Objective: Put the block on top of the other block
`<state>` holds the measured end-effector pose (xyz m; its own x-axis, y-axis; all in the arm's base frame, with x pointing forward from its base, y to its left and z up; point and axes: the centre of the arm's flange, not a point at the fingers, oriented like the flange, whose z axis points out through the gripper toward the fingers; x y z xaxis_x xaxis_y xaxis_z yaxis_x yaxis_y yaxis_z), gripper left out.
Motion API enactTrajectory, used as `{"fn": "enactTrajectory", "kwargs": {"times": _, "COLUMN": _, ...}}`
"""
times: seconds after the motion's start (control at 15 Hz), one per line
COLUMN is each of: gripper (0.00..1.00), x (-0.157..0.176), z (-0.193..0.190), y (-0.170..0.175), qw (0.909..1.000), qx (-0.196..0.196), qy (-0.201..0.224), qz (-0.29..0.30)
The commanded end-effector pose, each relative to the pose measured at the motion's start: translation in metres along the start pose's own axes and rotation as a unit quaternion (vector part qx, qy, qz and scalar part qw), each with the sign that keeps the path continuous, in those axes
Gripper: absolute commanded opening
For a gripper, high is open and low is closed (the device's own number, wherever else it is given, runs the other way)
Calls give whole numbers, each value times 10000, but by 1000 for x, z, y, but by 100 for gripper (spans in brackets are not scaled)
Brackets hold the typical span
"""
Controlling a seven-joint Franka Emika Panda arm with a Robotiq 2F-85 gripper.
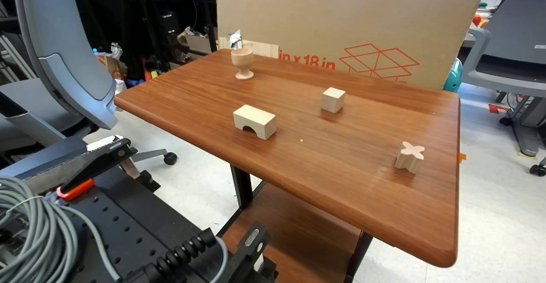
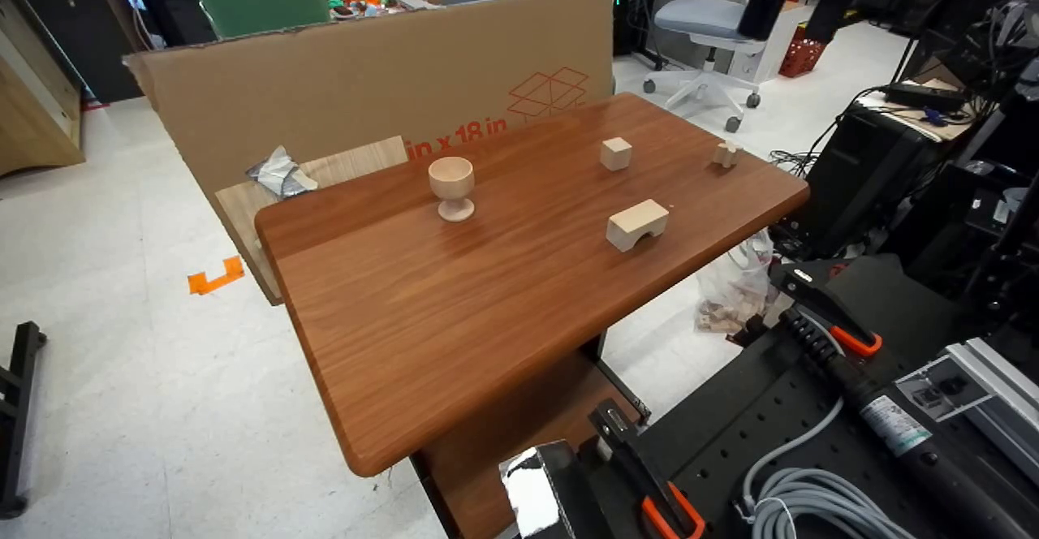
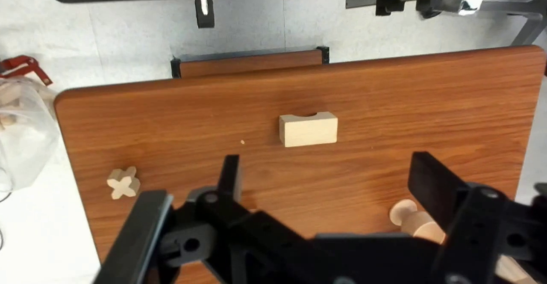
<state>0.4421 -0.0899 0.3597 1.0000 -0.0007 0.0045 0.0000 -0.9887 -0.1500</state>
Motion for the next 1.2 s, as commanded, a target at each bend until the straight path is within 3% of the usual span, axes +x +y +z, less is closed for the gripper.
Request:
{"fn": "enactTrajectory", "kwargs": {"times": 0.0, "gripper": 100, "x": 47, "z": 48, "y": -5, "qw": 9994, "qx": -100, "qy": 293, "qz": -173}}
{"fn": "enactTrajectory", "kwargs": {"times": 0.33, "gripper": 100, "x": 90, "z": 99, "y": -4, "qw": 9975, "qx": -473, "qy": 459, "qz": -257}}
{"fn": "enactTrajectory", "kwargs": {"times": 0.53, "gripper": 100, "x": 109, "z": 124, "y": 3, "qw": 9982, "qx": -501, "qy": 252, "qz": -220}}
{"fn": "enactTrajectory", "kwargs": {"times": 1.13, "gripper": 100, "x": 156, "z": 162, "y": 15, "qw": 9967, "qx": -784, "qy": 203, "qz": -56}}
